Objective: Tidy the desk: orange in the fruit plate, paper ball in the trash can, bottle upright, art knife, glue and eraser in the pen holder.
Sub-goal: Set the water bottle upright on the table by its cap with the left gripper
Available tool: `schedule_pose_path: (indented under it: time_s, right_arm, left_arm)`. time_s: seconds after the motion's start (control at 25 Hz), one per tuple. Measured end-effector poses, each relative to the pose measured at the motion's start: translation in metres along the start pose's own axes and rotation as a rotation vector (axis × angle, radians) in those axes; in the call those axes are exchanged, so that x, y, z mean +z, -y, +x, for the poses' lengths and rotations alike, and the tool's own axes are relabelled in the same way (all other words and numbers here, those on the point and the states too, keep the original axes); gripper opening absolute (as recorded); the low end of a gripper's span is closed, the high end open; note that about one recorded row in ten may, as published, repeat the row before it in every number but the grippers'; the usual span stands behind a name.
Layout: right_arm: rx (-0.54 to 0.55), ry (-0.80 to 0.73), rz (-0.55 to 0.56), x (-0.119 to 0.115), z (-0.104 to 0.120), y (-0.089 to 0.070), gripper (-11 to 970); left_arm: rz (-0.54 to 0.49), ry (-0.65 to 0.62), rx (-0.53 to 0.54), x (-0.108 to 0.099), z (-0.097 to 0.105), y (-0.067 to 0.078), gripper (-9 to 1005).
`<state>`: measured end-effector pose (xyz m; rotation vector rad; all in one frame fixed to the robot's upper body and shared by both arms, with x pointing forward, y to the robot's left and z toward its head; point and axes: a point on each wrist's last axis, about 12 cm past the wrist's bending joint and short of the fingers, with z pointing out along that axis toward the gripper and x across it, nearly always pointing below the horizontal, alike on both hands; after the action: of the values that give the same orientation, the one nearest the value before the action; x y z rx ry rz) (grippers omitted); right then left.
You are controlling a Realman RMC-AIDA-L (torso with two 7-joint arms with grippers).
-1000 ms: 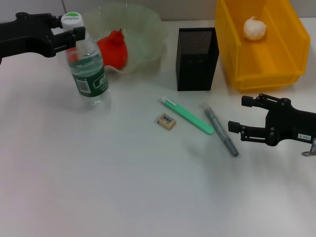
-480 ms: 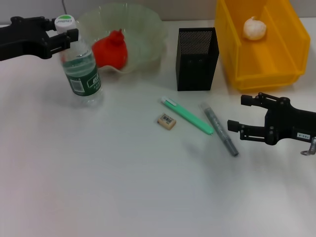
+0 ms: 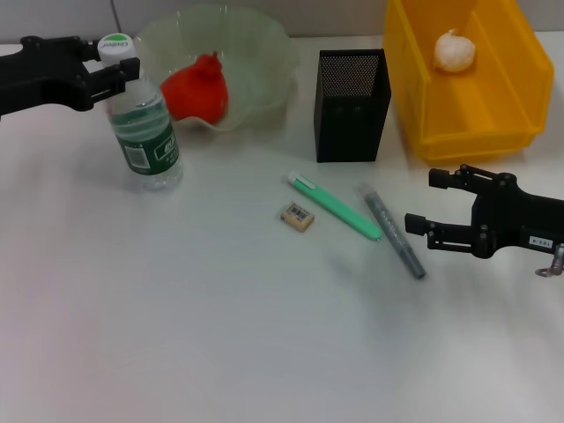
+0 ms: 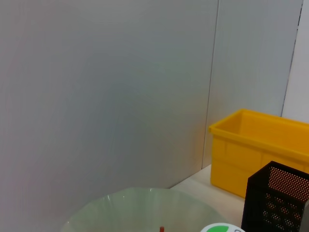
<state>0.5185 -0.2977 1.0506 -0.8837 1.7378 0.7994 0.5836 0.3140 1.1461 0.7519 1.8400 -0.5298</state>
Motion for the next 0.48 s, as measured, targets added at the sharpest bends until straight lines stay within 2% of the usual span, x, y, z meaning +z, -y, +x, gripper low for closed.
schedule_pose_path:
  time_s: [0.48]
  right_arm:
    - [0.001, -0.002, -0.013, 0.0011, 0.0007, -0.0022, 835]
  left_arm:
    - [-0.011, -0.003, 0.003, -0.0001, 0.0025, -0.0002, 530]
